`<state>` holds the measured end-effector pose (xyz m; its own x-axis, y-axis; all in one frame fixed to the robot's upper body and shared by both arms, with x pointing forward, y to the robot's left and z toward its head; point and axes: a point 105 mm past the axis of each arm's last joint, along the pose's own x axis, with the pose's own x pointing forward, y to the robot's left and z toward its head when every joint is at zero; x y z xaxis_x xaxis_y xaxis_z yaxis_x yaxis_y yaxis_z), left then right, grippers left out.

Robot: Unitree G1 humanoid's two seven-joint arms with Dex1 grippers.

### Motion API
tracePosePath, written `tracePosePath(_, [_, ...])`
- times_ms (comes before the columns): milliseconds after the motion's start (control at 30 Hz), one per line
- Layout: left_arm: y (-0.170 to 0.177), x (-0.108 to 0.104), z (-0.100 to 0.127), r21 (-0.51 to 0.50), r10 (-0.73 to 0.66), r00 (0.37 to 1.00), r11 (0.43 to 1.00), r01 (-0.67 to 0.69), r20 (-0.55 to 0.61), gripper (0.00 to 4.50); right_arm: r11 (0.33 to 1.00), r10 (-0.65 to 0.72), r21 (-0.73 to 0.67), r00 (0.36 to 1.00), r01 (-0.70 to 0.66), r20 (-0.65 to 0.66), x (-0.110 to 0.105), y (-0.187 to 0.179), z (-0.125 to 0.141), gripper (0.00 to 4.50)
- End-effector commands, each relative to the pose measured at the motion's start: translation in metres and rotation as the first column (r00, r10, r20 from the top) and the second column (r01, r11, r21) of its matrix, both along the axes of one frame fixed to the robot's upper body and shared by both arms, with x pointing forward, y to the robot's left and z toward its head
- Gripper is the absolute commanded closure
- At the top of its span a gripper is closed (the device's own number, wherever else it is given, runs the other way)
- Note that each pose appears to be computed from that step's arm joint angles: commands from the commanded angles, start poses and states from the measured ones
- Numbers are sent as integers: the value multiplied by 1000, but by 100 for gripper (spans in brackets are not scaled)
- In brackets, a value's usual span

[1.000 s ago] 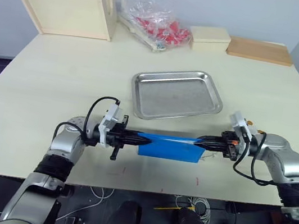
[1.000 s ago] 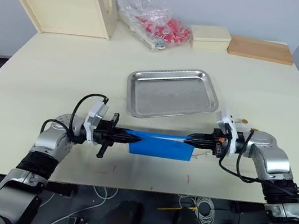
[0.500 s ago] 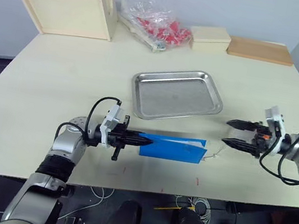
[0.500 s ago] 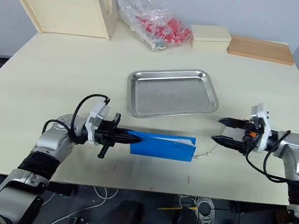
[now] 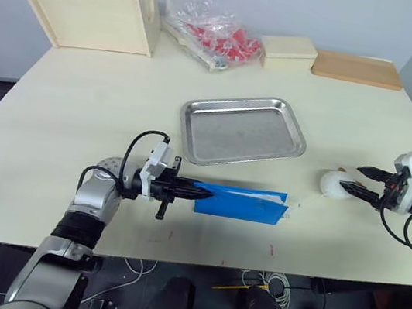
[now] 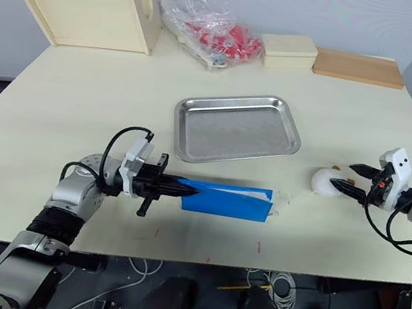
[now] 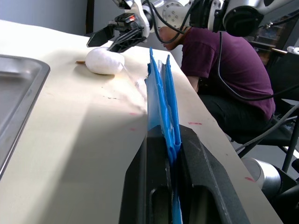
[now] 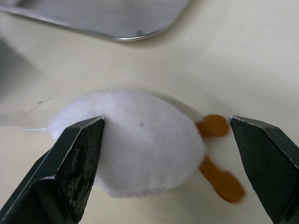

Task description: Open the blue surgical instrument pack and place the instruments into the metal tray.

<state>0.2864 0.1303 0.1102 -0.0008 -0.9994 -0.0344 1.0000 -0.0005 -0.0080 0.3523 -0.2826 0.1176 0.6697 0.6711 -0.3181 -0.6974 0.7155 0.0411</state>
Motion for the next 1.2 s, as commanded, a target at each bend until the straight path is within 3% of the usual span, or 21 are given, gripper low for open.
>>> tracePosePath(33, [-1,-3,13,-12,-40,997,999,41,63,450,998,-10,66,999,13,-38,-5,-3,7,74])
tracePosePath(167, [-1,-3,13,-12,-36,997,999,37,64,450,992,28,123,993,-14,-113,-13,8,0,264])
tracePosePath(300, [0,-2,14,-16,-26,998,1000,27,65,450,988,30,151,996,-17,-80,-15,13,7,445])
tracePosePath(567, [1,0,16,-11,-8,997,1000,9,74,450,955,47,291,998,-57,41,-20,19,46,445])
tracePosePath(800, [1,2,16,-3,0,997,1000,0,78,450,817,-10,560,967,-138,254,-21,35,117,445])
tracePosePath(1000, [-1,6,17,6,-3,996,1000,2,90,450,759,23,606,941,-236,337,-28,63,148,445])
tracePosePath(1200, [-4,8,16,12,-11,995,1000,10,95,450,751,73,587,922,-302,381,-33,89,162,445])
